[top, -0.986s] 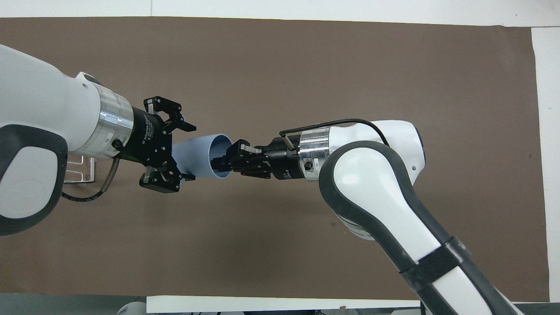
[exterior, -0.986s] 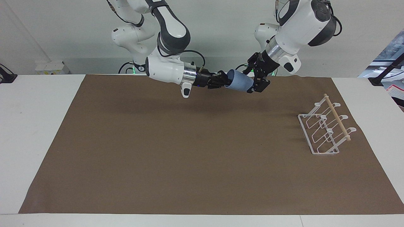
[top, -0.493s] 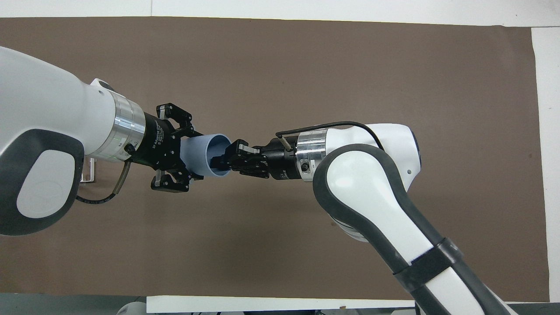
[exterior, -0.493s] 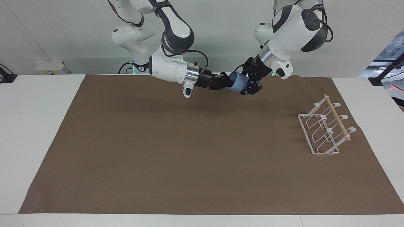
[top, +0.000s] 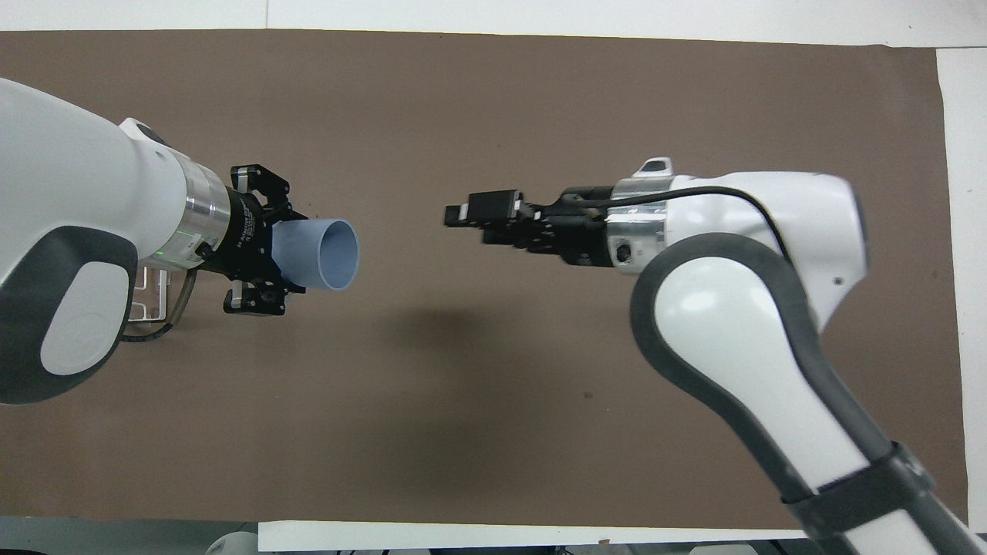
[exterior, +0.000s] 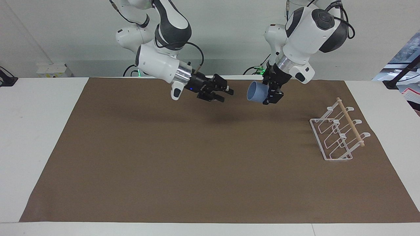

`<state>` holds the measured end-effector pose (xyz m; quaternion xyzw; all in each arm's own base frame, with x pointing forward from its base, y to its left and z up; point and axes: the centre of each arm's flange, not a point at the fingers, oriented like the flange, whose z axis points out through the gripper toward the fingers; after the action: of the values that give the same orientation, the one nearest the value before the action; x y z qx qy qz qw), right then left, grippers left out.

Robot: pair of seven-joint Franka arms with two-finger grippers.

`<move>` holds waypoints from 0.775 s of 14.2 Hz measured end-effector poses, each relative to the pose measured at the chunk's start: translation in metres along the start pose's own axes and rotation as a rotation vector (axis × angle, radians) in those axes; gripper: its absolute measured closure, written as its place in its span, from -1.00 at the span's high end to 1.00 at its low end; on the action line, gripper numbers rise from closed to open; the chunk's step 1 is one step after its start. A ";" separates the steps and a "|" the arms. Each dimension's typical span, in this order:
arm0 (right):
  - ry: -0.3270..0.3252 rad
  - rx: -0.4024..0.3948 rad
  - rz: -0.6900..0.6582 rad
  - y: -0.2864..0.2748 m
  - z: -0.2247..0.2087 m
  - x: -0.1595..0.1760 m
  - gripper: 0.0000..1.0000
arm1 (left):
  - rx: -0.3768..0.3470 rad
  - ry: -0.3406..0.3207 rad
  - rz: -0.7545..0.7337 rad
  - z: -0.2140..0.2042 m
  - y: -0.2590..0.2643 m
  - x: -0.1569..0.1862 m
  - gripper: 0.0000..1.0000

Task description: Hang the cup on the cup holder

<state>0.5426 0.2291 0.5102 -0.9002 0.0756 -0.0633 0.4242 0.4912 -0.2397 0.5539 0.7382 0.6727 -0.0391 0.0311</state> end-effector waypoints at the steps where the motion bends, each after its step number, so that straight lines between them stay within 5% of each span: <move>1: 0.028 -0.080 -0.035 0.018 -0.025 0.015 0.88 | -0.019 0.077 0.018 0.001 0.002 0.007 0.59; 7: -0.059 -0.668 -0.193 0.097 -0.157 0.058 0.99 | -0.003 0.759 0.184 0.074 0.043 0.056 0.59; 11: -0.136 -0.901 -0.162 0.075 -0.252 0.054 0.99 | 0.053 1.197 0.269 0.129 0.078 0.084 0.59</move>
<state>0.5448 -0.0178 0.6142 -0.9999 -0.0030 0.0021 -0.0119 0.5750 -0.1761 0.4165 0.7109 0.4733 0.3698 -0.3658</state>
